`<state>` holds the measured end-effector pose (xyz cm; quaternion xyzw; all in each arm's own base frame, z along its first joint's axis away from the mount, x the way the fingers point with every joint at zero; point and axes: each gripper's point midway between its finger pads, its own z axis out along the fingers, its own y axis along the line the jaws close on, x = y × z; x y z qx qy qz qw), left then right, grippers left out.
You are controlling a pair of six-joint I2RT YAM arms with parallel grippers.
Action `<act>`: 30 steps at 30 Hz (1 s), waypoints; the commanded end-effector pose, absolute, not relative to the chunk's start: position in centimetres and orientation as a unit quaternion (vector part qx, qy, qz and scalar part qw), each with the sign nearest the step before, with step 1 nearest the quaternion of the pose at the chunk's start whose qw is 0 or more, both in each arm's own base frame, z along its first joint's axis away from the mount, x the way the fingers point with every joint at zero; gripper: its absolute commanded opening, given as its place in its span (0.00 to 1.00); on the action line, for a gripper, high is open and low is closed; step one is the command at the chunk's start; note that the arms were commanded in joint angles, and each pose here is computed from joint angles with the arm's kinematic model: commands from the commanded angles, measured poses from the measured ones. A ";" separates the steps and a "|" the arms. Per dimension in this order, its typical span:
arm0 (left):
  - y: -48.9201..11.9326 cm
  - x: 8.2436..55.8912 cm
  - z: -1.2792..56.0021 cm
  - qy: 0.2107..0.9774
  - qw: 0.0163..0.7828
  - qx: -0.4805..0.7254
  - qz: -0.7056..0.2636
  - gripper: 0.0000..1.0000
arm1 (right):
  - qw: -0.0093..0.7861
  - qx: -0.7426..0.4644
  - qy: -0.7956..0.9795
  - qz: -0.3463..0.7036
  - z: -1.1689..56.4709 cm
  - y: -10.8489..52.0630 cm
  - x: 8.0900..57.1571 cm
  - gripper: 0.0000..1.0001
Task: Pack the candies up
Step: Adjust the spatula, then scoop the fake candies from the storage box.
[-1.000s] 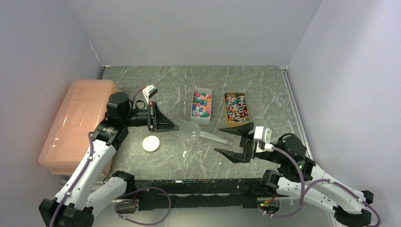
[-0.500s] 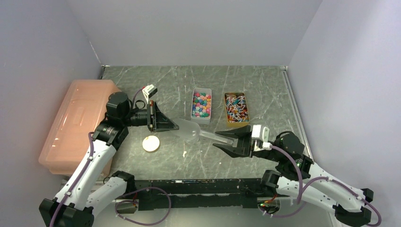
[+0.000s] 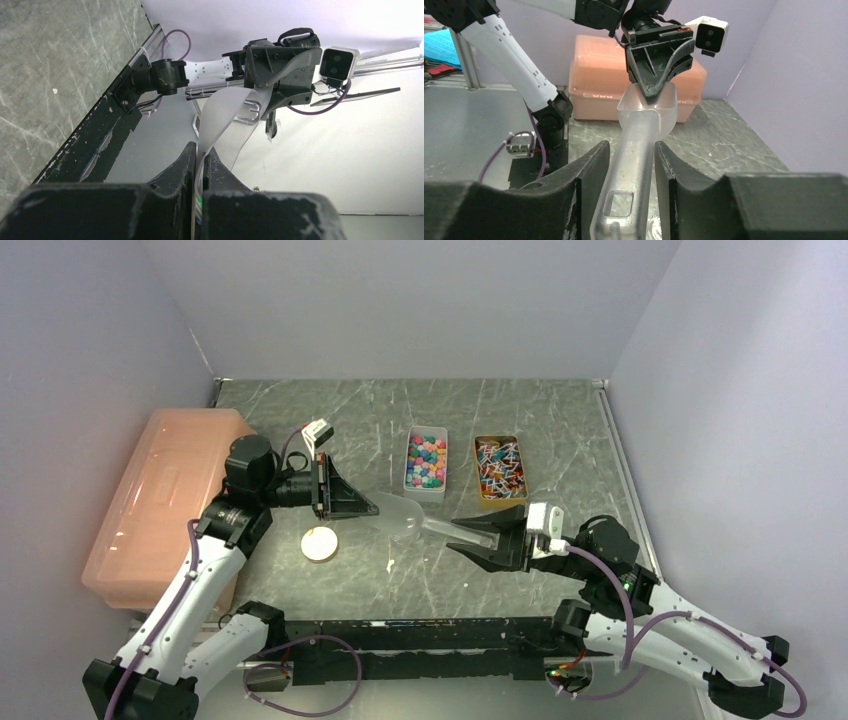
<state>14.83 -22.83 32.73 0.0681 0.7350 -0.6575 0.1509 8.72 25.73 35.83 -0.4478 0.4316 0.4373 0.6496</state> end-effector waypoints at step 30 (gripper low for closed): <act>-18.1 19.1 33.7 0.832 0.346 0.074 -0.426 0.72 | 0.683 -0.360 0.546 0.325 37.7 20.5 12.9 0.00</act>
